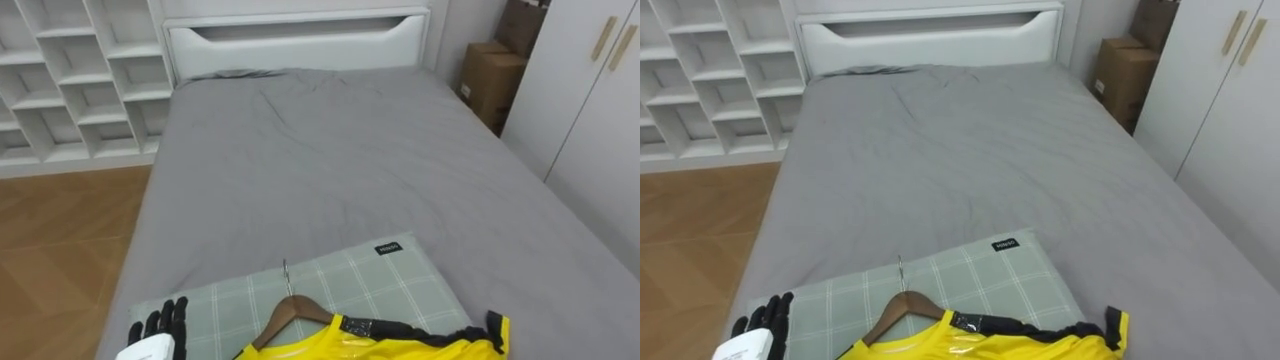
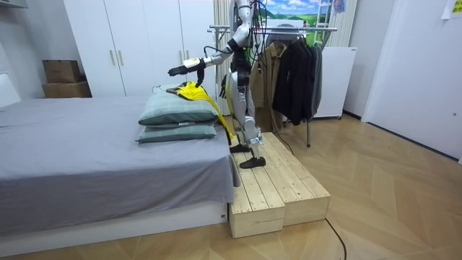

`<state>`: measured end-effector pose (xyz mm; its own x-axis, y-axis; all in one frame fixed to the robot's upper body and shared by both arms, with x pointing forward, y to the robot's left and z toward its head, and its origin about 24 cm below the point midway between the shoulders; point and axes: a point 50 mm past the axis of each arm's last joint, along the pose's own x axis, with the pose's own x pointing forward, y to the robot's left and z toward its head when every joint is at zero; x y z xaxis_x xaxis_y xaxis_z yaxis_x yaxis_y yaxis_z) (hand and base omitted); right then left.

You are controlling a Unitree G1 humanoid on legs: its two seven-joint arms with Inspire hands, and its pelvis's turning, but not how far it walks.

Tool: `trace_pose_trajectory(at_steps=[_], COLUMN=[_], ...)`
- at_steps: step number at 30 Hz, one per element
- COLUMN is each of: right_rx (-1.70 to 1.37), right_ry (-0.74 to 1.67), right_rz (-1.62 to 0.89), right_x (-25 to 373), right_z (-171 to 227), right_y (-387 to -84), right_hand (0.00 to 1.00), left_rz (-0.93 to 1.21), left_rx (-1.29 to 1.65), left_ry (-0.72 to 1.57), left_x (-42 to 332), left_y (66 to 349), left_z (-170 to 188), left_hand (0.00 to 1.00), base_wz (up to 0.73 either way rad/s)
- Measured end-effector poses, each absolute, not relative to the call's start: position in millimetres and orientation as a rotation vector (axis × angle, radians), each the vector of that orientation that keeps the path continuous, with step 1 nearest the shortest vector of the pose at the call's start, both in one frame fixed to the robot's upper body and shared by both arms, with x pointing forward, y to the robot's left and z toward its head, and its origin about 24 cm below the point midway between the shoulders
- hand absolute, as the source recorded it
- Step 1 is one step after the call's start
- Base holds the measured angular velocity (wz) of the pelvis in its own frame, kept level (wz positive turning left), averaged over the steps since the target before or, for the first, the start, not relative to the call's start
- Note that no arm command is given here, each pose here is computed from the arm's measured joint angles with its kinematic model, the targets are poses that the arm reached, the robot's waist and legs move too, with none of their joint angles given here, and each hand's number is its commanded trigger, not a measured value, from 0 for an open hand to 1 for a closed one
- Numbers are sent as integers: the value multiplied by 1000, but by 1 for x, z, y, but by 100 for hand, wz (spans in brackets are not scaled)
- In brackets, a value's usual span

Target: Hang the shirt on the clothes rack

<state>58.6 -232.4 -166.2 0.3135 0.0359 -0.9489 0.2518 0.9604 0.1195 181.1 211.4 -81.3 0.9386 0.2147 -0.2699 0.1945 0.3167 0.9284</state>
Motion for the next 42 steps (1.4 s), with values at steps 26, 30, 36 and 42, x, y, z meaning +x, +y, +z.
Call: trace_pose_trajectory(at_steps=[26, 30, 36, 42], right_rx=[312, 313, 318, 329], right_ry=[1243, 1244, 1240, 1227], right_rz=[-206, -211, -210, -204], right_x=[55, 54, 55, 61], right_z=[-167, -167, -167, -166], right_y=[-233, -234, -234, -233], right_hand=[0, 0, 0, 0], left_rz=[9, 9, -27, -87], left_rx=[1325, 1327, 1337, 1371], left_ry=[379, 376, 439, 458], left_x=[208, 210, 206, 204], left_y=[216, 217, 220, 216], left_z=[-78, -78, -87, -92], left_hand=[0, 0, 0, 0], base_wz=[-4, -2, -2, -1])
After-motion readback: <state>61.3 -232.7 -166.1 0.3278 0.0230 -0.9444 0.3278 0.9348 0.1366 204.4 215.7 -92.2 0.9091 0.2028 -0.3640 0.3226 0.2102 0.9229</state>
